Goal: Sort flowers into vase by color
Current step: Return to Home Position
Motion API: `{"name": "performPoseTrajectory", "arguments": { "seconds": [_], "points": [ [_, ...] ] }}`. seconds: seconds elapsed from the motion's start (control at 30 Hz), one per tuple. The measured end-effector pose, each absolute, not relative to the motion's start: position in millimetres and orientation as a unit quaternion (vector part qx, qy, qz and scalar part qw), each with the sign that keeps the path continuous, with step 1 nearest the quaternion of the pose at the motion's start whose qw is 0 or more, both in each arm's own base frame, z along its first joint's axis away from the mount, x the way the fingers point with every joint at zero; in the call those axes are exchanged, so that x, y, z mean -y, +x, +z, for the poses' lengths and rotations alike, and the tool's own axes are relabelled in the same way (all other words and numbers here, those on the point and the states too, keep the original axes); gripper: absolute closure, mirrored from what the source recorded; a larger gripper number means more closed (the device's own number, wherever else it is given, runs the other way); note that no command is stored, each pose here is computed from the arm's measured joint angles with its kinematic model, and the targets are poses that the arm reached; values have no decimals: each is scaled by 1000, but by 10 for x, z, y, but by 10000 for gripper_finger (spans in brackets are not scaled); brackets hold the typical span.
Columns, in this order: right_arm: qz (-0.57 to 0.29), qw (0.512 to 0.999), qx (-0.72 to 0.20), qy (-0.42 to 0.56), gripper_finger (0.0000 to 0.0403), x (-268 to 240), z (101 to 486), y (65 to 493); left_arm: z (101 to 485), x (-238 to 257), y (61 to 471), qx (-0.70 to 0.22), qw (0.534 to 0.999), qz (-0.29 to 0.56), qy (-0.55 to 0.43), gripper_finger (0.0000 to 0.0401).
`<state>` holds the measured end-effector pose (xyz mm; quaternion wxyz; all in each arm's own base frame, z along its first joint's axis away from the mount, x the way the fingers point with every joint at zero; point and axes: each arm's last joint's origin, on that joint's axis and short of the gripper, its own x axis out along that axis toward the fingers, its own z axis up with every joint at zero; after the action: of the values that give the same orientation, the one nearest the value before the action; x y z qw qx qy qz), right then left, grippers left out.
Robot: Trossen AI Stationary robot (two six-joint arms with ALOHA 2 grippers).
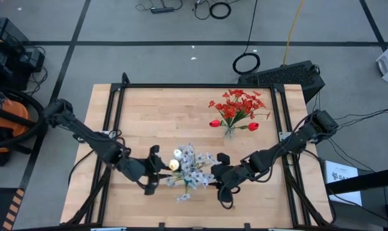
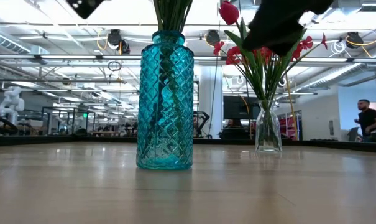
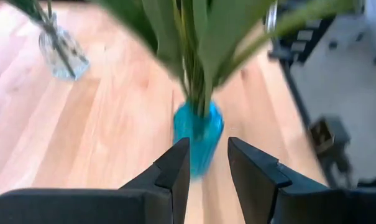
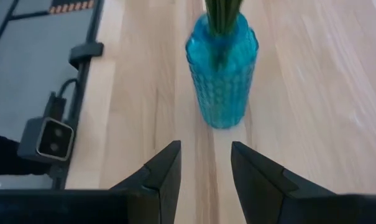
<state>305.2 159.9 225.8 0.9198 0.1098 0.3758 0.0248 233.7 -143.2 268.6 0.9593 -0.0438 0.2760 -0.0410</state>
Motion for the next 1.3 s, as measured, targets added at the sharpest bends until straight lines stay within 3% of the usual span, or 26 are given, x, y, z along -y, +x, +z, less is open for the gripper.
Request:
{"name": "performPoseTrajectory", "arguments": {
  "seconds": [0.23,0.37,0.6,0.97,1.1,1.3],
  "points": [
    [-9,883,-436,171,283,-1571,2177,2970,2707,1348,2065,-338,940,-49,21,285],
    [10,865,-470,177,319,-1635,2146,2897,2714,1271,1954,-331,940,-66,60,285],
    [19,862,-470,188,397,-1781,2157,2810,2513,1030,1673,-305,949,-62,44,285],
    [34,867,-455,202,401,-1875,2185,2791,1984,596,1406,-198,978,-51,38,285],
    [38,869,-448,207,402,-1883,2198,2802,1919,396,1366,-166,984,-66,18,285],
    [42,873,-436,213,402,-1890,2219,2820,1911,154,1270,-103,994,-21,-7,285]
  ]
}}
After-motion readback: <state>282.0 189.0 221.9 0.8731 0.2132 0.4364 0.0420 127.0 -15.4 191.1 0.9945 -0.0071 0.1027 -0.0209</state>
